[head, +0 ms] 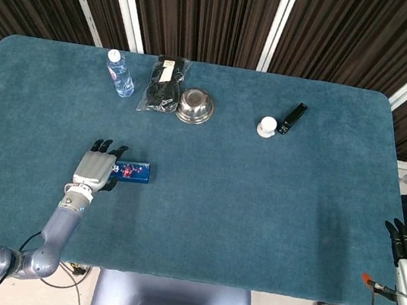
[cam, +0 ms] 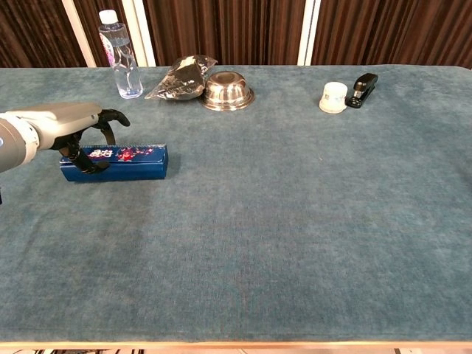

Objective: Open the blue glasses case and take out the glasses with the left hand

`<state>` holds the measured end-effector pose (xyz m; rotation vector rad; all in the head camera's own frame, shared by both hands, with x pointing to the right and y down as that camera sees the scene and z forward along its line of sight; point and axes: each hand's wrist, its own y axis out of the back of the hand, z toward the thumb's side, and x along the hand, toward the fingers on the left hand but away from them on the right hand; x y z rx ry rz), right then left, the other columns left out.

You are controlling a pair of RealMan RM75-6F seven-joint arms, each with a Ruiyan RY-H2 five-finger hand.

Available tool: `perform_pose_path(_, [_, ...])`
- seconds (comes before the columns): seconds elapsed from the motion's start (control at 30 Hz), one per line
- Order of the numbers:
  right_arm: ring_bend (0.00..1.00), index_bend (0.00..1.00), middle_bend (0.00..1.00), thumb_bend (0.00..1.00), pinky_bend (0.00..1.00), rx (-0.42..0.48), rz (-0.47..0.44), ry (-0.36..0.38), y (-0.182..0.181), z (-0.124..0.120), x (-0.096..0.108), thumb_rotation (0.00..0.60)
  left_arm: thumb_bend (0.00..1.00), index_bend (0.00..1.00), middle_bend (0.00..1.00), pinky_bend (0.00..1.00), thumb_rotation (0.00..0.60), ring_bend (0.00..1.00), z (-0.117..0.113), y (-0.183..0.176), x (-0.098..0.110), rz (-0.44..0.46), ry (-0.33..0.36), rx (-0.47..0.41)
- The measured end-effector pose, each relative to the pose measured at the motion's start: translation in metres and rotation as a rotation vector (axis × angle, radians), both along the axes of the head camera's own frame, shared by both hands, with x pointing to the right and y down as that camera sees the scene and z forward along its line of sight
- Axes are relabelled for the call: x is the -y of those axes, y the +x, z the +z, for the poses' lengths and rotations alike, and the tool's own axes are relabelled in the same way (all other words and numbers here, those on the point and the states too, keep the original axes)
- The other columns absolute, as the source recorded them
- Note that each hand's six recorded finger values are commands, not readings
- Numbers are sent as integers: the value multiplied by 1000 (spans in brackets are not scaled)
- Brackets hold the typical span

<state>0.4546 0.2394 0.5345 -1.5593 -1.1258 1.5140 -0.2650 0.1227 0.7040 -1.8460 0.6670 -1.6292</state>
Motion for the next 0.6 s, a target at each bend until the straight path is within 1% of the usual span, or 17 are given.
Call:
perform_pose_path(0.23, [0, 0, 0, 141, 212, -1, 0, 0, 0, 0, 0, 600, 790, 120, 373, 31, 600, 23, 0, 0, -1, 10, -6, -20])
perform_pose_path(0.47, [0, 0, 0, 141, 212, -1, 1, -1, 0, 0, 0, 600, 790, 120, 377, 31, 600, 23, 2, -3, -5, 30, -30, -10])
perform_pose_path(0.6, [0, 0, 0, 143, 213, -1, 1, -1, 0, 0, 0, 600, 748, 120, 377, 31, 600, 24, 3, -4, -6, 36, -38, -14])
